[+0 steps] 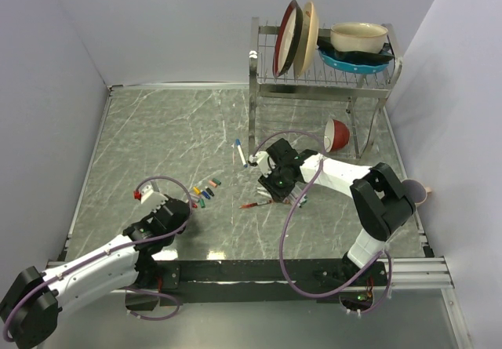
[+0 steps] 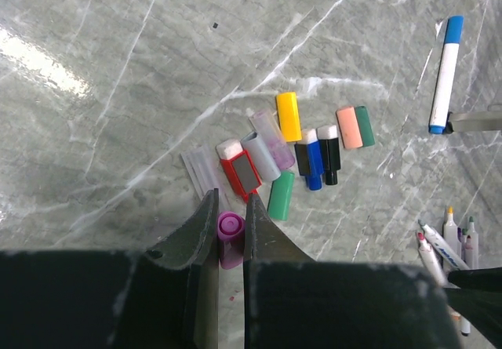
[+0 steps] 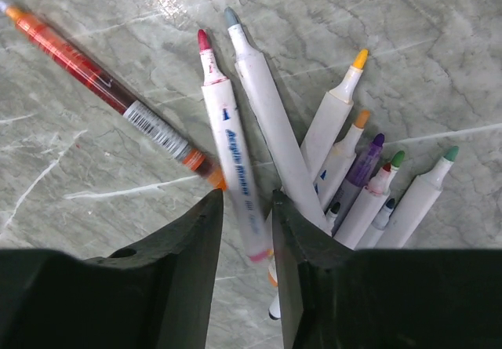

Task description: Open the pen caps

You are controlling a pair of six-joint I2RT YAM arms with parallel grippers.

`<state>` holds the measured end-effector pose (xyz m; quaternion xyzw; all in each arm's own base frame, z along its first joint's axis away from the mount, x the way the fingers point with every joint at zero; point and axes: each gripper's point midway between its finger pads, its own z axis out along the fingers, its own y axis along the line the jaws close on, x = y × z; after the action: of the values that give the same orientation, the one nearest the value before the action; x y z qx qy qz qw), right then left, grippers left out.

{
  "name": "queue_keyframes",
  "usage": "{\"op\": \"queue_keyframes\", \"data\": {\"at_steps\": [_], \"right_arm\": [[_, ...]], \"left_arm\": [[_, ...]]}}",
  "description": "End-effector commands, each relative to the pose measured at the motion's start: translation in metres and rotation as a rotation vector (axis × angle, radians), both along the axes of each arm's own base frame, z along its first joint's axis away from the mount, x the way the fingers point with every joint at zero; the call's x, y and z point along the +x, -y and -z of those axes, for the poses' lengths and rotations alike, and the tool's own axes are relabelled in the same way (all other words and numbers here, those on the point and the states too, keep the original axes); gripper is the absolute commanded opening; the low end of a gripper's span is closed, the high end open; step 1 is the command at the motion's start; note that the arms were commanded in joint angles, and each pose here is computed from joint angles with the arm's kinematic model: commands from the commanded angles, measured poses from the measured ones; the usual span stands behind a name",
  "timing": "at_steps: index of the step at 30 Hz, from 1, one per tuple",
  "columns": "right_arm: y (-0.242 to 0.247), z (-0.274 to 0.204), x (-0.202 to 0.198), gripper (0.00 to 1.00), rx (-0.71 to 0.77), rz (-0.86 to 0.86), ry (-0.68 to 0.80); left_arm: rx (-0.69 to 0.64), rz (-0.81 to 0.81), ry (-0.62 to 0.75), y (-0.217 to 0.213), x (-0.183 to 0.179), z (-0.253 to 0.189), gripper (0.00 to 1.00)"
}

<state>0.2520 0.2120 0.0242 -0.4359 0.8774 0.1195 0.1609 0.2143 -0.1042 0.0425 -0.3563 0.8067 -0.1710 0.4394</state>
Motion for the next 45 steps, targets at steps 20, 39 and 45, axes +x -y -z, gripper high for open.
{"op": "queue_keyframes", "data": {"at_steps": [20,39,45], "right_arm": [[-0.028,-0.08,-0.013,0.43,0.274,-0.211,0.071],[-0.028,-0.097,-0.018,0.44,0.336,-0.236,0.079],[-0.027,-0.114,-0.018,0.46,0.379,-0.251,0.127]], "left_arm": [[-0.031,-0.023,-0.026,0.011,0.008,0.002,0.32],[-0.04,0.063,0.034,0.021,0.011,-0.034,0.61],[-0.097,0.222,0.191,0.046,0.017,-0.083,0.83]]}}
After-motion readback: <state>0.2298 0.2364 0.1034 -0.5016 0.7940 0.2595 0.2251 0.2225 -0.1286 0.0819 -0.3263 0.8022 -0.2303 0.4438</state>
